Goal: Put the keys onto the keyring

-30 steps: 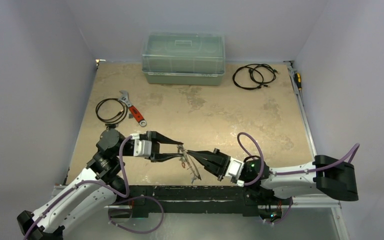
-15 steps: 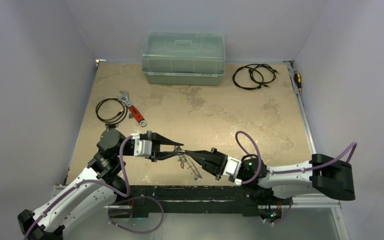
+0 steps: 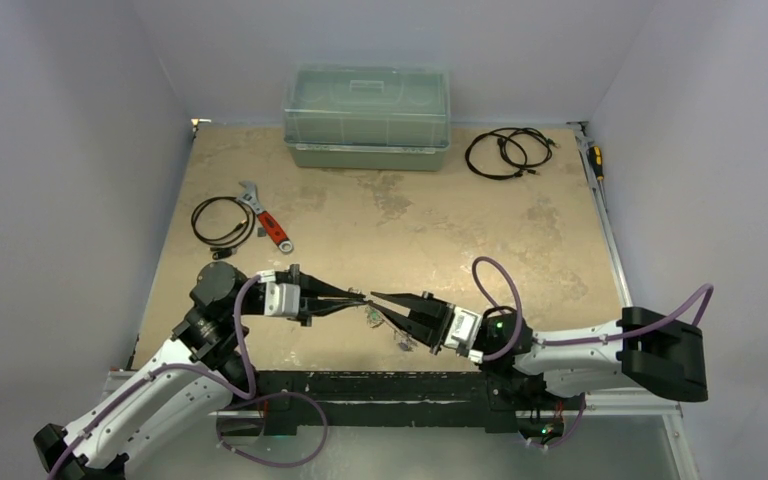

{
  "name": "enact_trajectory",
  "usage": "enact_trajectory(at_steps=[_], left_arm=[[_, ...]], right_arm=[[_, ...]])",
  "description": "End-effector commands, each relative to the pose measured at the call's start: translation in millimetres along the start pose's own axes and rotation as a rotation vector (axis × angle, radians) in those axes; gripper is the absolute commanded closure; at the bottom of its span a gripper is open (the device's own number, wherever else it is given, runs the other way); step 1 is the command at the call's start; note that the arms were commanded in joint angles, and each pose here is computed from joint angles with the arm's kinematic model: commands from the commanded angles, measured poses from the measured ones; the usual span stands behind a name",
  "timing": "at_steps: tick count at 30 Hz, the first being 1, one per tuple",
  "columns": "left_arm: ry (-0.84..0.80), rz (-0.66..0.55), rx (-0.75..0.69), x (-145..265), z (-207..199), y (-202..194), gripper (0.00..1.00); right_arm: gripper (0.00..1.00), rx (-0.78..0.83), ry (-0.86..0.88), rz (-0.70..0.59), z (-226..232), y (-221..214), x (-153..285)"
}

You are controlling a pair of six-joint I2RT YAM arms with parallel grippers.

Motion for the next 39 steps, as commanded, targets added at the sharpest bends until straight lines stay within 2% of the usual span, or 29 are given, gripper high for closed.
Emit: enact_trajectory(at_steps=[1, 3, 6, 12, 18, 25, 28, 31, 36, 38, 39], left_arm=[[0.080, 0.032, -0.018, 2, 7, 4, 1.00], [0.095, 0.048, -0.005, 2, 9, 3, 1.00], [0.121, 0.063, -0.002, 3, 11, 2, 1.00], [0.190, 0.120, 0.003, 5, 17, -2, 1.00], [0.245, 0.172, 0.020, 6, 23, -7, 1.00], [0.275, 0.197, 0.032, 7, 26, -11, 1.00], [0.276, 0.203, 0.042, 7, 26, -12, 1.00], [0.282, 0.213, 0.047, 8, 26, -14, 1.00], [0.289, 0.221, 0.054, 7, 27, -15, 1.00], [0.297, 0.226, 0.059, 8, 28, -15, 1.00], [0.301, 0.228, 0.062, 8, 28, -15, 1.00]], right_arm=[[0.67, -0.032, -0.091, -0.141, -8, 25, -9], [0.52, -0.041, -0.127, -0.144, -10, 26, -3], [0.45, -0.038, -0.174, -0.112, -14, 29, 5], [0.29, -0.096, -0.206, 0.038, -14, 35, 11], [0.21, -0.212, -0.242, 0.237, -9, 10, 12], [0.20, -0.320, -0.336, 0.325, -8, -15, 2], [0.26, -0.308, -0.380, 0.382, -10, -29, -3], [0.42, -0.298, -0.410, 0.406, -11, -38, -7], [0.86, -0.263, -0.500, 0.464, -17, -49, -13], [0.98, -0.245, -0.537, 0.490, -19, -53, -14], [1.00, -0.233, -0.550, 0.503, -20, -55, -14]])
Point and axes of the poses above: each gripper's point midway between its finger pads, its own x axis back along the fingers, its own z axis along the line the jaws close on, y = z × x, the point moved 10 cm from there along x, back along the fingers, and after that the axes turned 15 degrees about -x, right-handed, at the moved point
